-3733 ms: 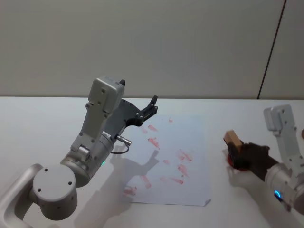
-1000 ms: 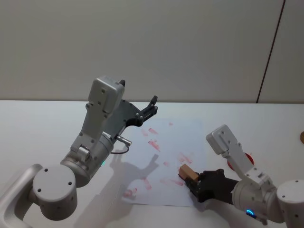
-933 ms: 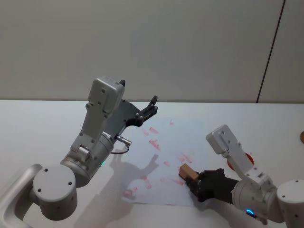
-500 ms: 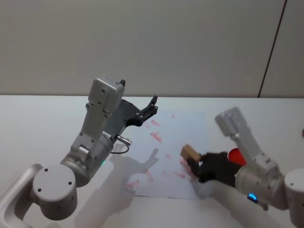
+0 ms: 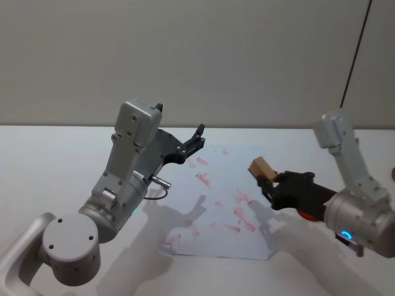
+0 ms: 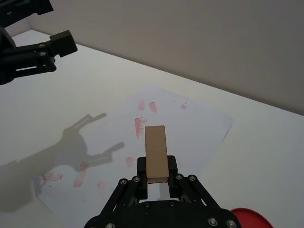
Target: Use the one hand to pick up the stamp and affix it onto the A4 paper.
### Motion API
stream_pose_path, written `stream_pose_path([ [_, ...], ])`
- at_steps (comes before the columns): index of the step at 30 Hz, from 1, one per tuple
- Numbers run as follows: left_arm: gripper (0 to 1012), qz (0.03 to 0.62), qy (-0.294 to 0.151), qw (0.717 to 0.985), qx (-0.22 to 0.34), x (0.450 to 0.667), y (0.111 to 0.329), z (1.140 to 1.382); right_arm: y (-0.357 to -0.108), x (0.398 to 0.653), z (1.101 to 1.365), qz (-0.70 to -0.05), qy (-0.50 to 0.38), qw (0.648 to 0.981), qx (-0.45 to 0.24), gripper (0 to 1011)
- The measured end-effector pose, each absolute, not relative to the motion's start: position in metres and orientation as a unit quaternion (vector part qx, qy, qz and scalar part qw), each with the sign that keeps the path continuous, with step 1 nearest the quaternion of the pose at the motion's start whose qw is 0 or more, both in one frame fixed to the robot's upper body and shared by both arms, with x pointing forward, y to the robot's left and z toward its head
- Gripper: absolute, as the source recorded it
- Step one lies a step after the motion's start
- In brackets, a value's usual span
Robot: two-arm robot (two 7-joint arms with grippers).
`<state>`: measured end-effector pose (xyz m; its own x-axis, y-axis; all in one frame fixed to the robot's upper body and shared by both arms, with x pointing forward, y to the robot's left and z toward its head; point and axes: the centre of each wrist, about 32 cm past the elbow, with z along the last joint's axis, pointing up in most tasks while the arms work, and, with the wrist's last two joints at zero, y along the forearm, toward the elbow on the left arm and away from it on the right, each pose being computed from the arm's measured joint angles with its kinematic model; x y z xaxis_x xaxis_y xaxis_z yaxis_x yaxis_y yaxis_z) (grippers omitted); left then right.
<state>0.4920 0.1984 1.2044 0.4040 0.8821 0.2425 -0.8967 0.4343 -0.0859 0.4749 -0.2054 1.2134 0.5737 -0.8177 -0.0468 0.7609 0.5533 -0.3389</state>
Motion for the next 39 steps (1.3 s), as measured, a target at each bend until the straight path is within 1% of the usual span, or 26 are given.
stream_pose_path([
  [7,1003,0.531,-0.126,0.837,0.029,0.492,0.198,1.204,-0.218,0.468,1.213,-0.468,0.105,0.865,-0.146,219],
  [9,1003,0.531,-0.126,0.837,0.029,0.492,0.198,1.204,-0.226,0.465,1.212,-0.48,0.105,0.858,-0.151,219],
  [18,1003,0.531,-0.126,0.837,0.029,0.492,0.198,1.204,-0.247,0.456,1.206,-0.517,0.096,0.835,-0.163,219],
  [26,1003,0.531,-0.126,0.837,0.029,0.492,0.198,1.204,-0.256,0.453,1.201,-0.535,0.091,0.822,-0.17,219],
  [39,1003,0.531,-0.126,0.837,0.029,0.492,0.198,1.204,-0.261,0.453,1.191,-0.54,0.096,0.814,-0.189,219],
])
